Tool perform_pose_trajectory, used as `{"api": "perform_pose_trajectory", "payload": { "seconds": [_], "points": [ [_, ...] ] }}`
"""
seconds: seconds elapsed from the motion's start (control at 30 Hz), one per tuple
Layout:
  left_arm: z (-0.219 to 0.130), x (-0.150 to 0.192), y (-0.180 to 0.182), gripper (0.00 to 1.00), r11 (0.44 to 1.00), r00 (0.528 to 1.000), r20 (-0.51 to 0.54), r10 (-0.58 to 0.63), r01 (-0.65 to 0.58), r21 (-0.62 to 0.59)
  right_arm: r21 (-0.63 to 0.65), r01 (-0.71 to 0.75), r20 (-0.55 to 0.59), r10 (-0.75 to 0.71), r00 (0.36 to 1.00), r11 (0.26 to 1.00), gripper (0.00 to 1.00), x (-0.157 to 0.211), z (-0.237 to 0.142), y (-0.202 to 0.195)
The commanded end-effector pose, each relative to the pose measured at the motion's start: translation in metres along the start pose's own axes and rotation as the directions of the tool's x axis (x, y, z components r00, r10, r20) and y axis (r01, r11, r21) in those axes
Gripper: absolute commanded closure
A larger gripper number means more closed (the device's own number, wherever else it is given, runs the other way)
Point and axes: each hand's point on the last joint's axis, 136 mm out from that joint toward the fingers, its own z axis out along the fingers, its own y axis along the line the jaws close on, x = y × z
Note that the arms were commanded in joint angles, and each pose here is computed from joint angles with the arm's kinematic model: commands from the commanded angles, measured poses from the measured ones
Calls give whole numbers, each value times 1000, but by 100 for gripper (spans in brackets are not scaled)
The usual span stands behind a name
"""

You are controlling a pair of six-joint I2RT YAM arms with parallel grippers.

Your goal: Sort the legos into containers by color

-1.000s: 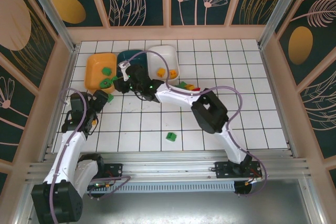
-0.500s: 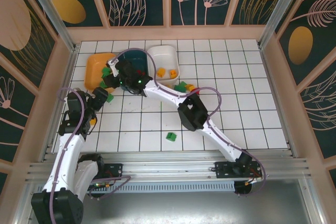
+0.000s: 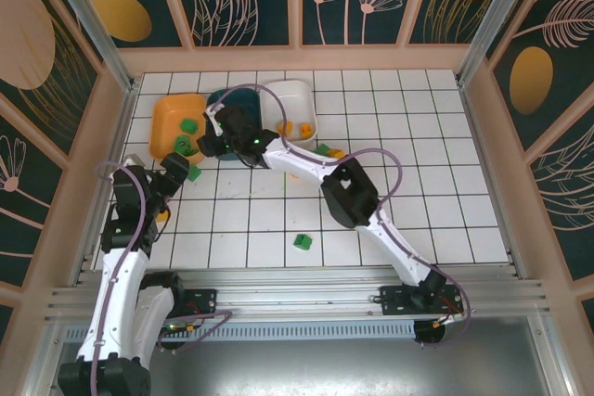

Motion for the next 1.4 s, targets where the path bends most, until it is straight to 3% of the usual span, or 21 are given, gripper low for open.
{"api": "perform_pose_trajectory", "payload": {
  "seconds": [0.0,0.17,0.3,0.47,0.63,1.0,1.23,1.37],
  "points": [
    [4,0,32,6,992,998,48,-38,43,-121,4,-36,213,34,977,999,36,-74,-75,-1],
    [13,-5,70,9,940,978,141,-157,191,-284,40,-101,203,91,975,994,36,-44,-121,-28],
    [13,-7,108,2,780,918,265,-295,391,-488,104,-130,159,112,981,986,36,-17,-152,-54],
    [29,1,128,1,645,897,284,-340,442,-623,182,-161,97,145,985,970,36,13,-177,-84],
    [41,-4,141,1,546,893,327,-310,449,-708,238,-148,26,146,989,960,37,34,-179,-93],
    [77,-6,152,5,455,894,336,-295,441,-774,292,-98,-32,113,993,951,38,27,-173,-88],
    [100,5,157,13,456,922,248,-298,366,-811,320,-69,-55,91,994,945,38,25,-175,-83],
    [106,22,159,19,485,915,189,-356,354,-800,332,-63,-50,84,995,941,38,22,-178,-82]
  ]
}}
